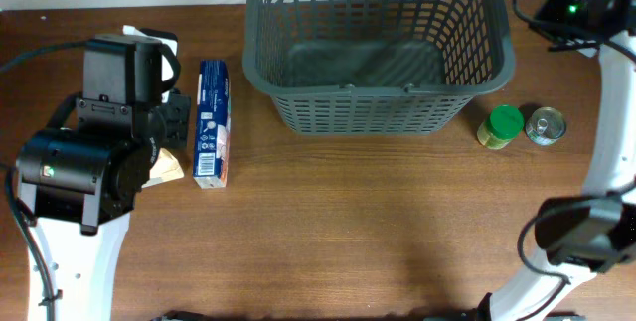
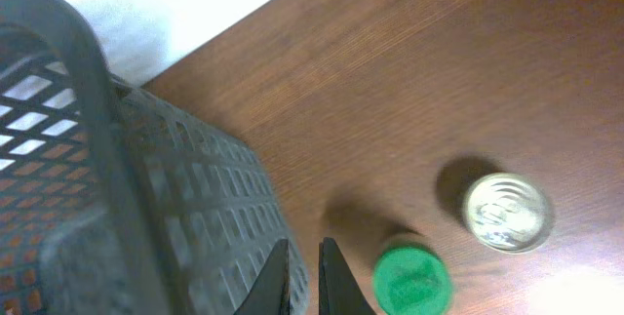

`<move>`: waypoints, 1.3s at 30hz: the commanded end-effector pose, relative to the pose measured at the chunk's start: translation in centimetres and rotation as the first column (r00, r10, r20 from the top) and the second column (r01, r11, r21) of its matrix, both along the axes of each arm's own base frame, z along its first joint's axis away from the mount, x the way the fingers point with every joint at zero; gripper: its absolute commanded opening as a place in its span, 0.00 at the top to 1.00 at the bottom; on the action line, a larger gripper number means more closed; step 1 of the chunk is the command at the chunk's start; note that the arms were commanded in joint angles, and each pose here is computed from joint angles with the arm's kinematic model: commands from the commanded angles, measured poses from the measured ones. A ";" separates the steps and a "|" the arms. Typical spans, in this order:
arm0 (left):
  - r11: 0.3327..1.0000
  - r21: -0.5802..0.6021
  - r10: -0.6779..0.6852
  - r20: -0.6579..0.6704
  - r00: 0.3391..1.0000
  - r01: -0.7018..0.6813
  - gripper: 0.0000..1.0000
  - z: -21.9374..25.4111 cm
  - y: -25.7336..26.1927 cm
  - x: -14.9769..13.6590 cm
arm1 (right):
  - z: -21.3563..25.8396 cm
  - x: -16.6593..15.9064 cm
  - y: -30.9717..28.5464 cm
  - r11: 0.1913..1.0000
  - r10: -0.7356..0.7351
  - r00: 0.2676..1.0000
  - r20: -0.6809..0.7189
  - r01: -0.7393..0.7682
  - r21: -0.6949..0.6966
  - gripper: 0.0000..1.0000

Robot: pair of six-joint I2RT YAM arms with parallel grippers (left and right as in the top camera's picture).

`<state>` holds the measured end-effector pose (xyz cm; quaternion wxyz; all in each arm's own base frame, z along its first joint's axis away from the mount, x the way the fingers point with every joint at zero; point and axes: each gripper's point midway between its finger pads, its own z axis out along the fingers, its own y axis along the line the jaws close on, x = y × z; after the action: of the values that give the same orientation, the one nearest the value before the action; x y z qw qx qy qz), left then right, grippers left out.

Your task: Pack container

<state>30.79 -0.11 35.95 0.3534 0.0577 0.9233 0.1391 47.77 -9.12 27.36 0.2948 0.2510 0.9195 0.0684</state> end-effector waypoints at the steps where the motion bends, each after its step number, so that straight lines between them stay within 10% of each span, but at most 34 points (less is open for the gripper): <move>1: 1.000 -0.009 -0.006 -0.025 1.000 0.005 0.69 -0.4 -0.1 -0.2 | -1.8 1.9 2.2 0.988 0.117 0.993 0.014 -0.118 0.103 0.96; 28: 1.000 -0.006 -0.022 -0.178 0.984 0.022 0.69 -3.9 -0.7 0.3 | -1.0 4.5 7.6 0.950 0.280 0.953 0.119 -0.293 0.108 0.96; 37: 0.995 -0.084 0.026 -0.261 0.965 -0.049 0.56 -6.8 0.5 2.3 | 5.8 -2.6 -5.7 0.991 -0.100 0.990 0.098 0.108 -0.079 0.96; 39: 0.990 -0.128 0.021 -0.284 0.959 -0.059 0.36 -8.0 0.5 3.4 | 8.3 -6.2 -8.9 0.960 -0.212 0.972 0.104 0.227 -0.162 0.96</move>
<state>32.89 0.76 29.48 0.2319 0.0453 0.9651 0.1125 46.40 -13.49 28.45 0.2910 0.2727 0.9145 0.0688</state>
